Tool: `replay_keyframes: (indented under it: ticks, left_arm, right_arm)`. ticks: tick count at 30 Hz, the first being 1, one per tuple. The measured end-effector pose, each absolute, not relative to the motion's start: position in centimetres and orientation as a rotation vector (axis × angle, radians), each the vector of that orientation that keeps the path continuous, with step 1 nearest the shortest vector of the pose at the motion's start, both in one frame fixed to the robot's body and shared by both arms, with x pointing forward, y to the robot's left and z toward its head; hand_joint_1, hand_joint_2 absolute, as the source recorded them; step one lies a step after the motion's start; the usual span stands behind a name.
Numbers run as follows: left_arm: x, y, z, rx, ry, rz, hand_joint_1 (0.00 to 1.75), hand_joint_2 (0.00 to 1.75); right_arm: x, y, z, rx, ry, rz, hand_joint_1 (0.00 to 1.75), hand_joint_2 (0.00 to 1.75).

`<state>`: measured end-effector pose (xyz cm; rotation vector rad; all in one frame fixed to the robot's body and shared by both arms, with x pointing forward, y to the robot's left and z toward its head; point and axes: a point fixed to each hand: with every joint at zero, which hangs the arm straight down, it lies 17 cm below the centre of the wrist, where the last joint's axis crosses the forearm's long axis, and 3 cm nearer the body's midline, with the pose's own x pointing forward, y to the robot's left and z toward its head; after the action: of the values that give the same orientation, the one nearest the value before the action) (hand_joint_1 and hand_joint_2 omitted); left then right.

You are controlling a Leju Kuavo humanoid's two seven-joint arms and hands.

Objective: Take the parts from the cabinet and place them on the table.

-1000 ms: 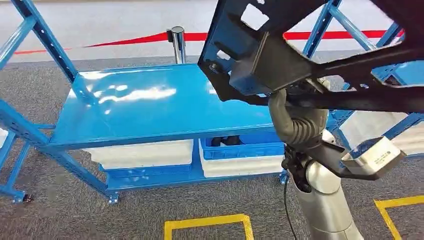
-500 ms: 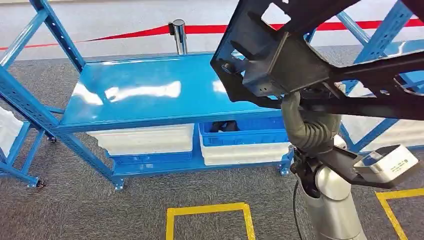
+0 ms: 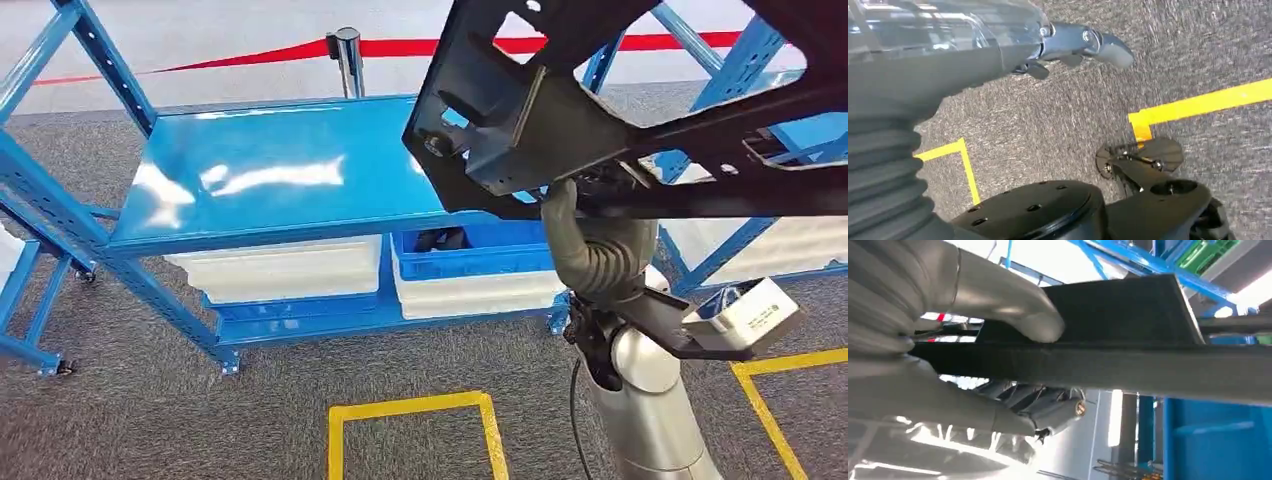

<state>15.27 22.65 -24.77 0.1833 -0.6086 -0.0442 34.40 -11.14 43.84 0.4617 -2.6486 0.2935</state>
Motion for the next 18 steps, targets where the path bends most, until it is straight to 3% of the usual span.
replay_keyframes:
  ticks: [18]
  left_arm:
    - [15.15, 22.6, -24.86, 0.18, -0.601, -0.053, 0.0, 1.75]
  right_arm:
    - [34.48, -11.68, 43.33, 0.448, -2.641, 0.283, 1.75, 1.75]
